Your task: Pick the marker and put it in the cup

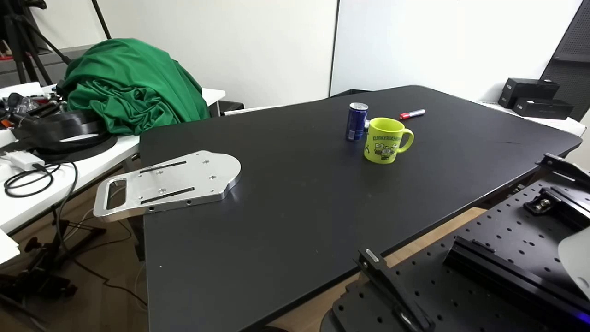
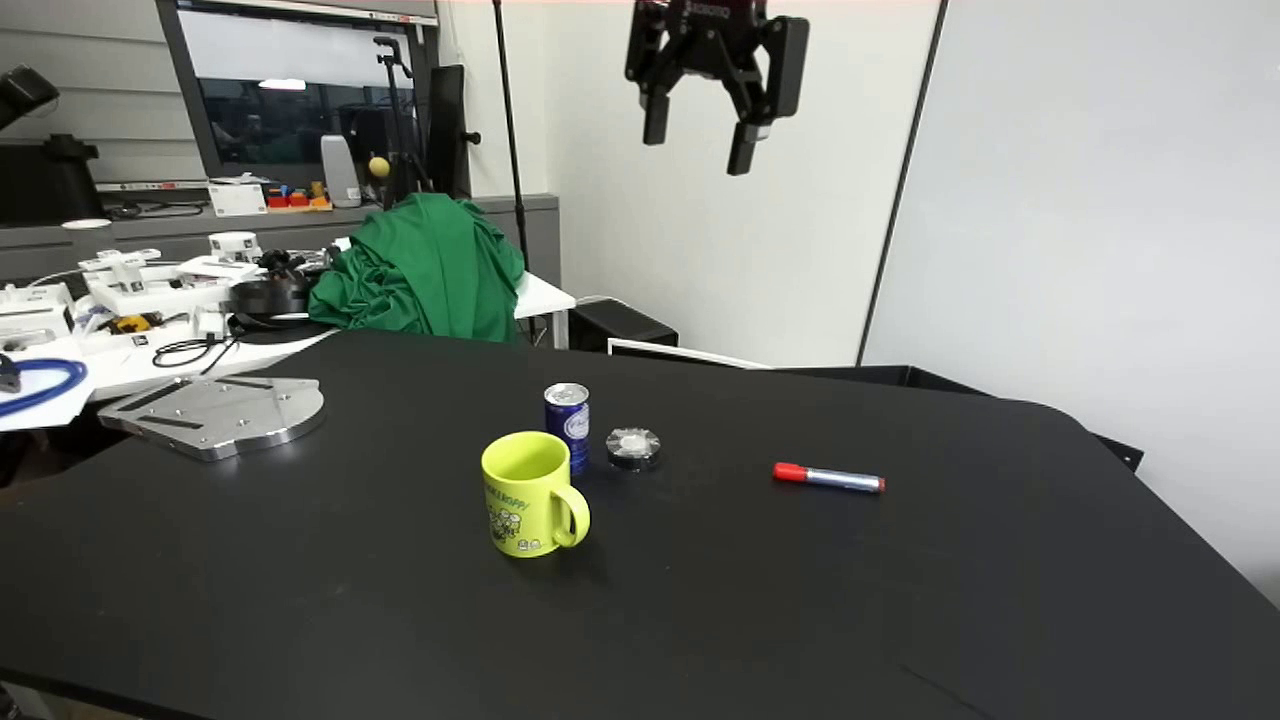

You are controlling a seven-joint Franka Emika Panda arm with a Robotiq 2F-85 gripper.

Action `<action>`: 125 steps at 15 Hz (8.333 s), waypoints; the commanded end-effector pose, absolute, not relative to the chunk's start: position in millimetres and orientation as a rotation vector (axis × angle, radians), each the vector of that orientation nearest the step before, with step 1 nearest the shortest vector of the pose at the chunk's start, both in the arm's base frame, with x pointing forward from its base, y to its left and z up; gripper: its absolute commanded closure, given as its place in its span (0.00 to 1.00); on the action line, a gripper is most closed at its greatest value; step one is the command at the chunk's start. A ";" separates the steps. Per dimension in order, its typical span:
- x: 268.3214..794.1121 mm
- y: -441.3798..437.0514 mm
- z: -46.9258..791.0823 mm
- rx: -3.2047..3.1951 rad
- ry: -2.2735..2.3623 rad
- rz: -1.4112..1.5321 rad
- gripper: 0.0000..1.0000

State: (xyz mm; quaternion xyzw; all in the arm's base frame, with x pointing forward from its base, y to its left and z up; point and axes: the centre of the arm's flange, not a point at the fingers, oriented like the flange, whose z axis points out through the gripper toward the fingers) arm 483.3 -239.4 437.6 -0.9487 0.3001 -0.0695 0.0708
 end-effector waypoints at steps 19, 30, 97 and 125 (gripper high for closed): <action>628.0 -400.3 262.2 -2.110 2.114 -0.417 0.00; 626.4 -349.5 138.5 -2.192 1.974 -0.069 0.00; 474.1 -125.8 280.1 -1.460 1.342 0.932 0.95; 448.6 -222.1 118.6 -1.246 1.553 0.899 0.95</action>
